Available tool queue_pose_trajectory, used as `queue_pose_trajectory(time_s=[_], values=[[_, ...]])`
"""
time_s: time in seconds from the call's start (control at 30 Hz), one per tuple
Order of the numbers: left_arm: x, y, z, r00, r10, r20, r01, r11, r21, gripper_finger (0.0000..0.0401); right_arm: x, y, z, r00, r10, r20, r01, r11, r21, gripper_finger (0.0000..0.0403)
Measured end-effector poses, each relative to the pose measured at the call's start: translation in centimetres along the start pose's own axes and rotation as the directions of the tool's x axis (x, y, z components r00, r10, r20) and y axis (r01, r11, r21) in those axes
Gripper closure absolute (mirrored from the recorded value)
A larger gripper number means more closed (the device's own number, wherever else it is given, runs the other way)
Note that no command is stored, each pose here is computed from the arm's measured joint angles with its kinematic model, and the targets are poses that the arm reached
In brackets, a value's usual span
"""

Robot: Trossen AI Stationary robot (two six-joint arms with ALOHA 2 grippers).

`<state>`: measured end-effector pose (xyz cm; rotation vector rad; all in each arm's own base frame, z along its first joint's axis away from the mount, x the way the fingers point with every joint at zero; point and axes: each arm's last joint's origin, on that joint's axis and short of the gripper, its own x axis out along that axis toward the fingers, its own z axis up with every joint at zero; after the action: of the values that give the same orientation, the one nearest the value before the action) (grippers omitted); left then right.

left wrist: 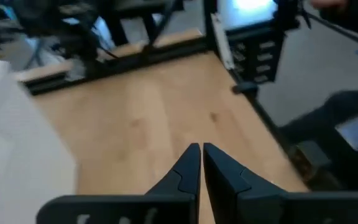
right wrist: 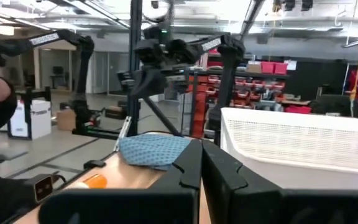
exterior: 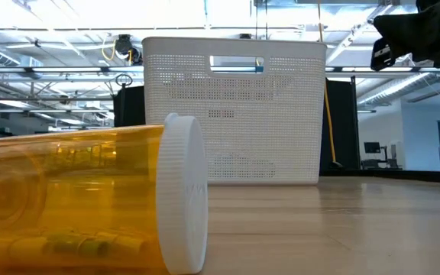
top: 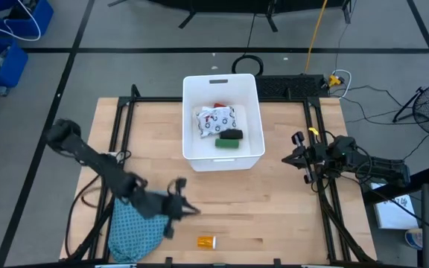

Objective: Pick & place medical supplies in basket/bin
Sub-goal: Put the orange pill bottle into the white bin

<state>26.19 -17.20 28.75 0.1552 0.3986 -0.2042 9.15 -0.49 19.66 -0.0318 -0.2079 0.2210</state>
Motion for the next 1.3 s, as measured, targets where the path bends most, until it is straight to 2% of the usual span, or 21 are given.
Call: queue_pose_trajectory(time_s=[0.13, 0.23, 0.3, 0.5, 0.6, 0.7, 0.83, 1.0, 1.1, 1.2, 1.3], values=[[1.8, -3.4, 0.3, 0.996, -0.036, -0.083, 0.038, 0.999, 0.030, 0.0355, 0.0, 0.0, -0.3, 1.000, 0.002, -0.027, 0.000, 0.996, 0.085, 0.0403], [3.3, -5.3, 0.0, 0.990, -0.026, -0.137, 0.031, 0.999, 0.033, 0.0311, 0.0, 0.0, -1.1, 0.999, 0.002, -0.047, 0.003, 0.993, 0.120, 0.0403], [4.3, -6.0, -0.1, 0.982, -0.060, -0.179, 0.062, 0.998, 0.005, 0.0272, 0.0, 0.0, -1.3, 0.998, 0.001, -0.063, 0.007, 0.992, 0.125, 0.0403], [7.1, -6.5, -1.4, 0.955, -0.109, -0.277, 0.058, 0.981, -0.187, 0.0141, 0.0, -0.1, -1.3, 0.999, -0.002, -0.049, 0.008, 0.993, 0.114, 0.0403], [7.6, -6.3, -1.7, 0.949, -0.121, -0.292, 0.058, 0.974, -0.217, 0.0088, 0.0, 0.0, -0.9, 1.000, 0.000, -0.012, 0.002, 0.993, 0.116, 0.0403], [8.0, -6.3, -2.0, 0.946, -0.116, -0.302, 0.044, 0.971, -0.235, 0.0051, 0.0, 0.0, -0.8, 1.000, 0.000, 0.000, 0.000, 0.993, 0.115, 0.0403], [8.0, -6.3, -2.0, 0.945, -0.125, -0.301, 0.035, 0.958, -0.286, 0.0029, 0.0, 0.0, -0.8, 1.000, 0.000, 0.001, 0.000, 0.994, 0.109, 0.0403], [8.4, -6.9, -2.1, 0.952, -0.138, -0.274, 0.042, 0.943, -0.330, 0.0033, 0.0, 0.0, -0.6, 1.000, 0.000, 0.020, -0.002, 0.997, 0.082, 0.0403], [9.7, -7.8, -3.1, 0.948, -0.180, -0.263, 0.072, 0.925, -0.373, 0.0036, 0.0, 0.0, -0.6, 1.000, 0.001, 0.022, -0.002, 0.997, 0.080, 0.0403], [11.2, -8.7, -4.0, 0.942, -0.242, -0.231, 0.121, 0.890, -0.439, 0.0031, 0.0, 0.0, -0.6, 1.000, 0.001, 0.020, -0.003, 0.995, 0.102, 0.0403], [12.3, -9.2, -5.5, 0.931, -0.244, -0.270, 0.103, 0.887, -0.449, 0.0025, 0.1, 0.0, -0.7, 1.000, 0.001, 0.015, -0.002, 0.994, 0.108, 0.0403]])
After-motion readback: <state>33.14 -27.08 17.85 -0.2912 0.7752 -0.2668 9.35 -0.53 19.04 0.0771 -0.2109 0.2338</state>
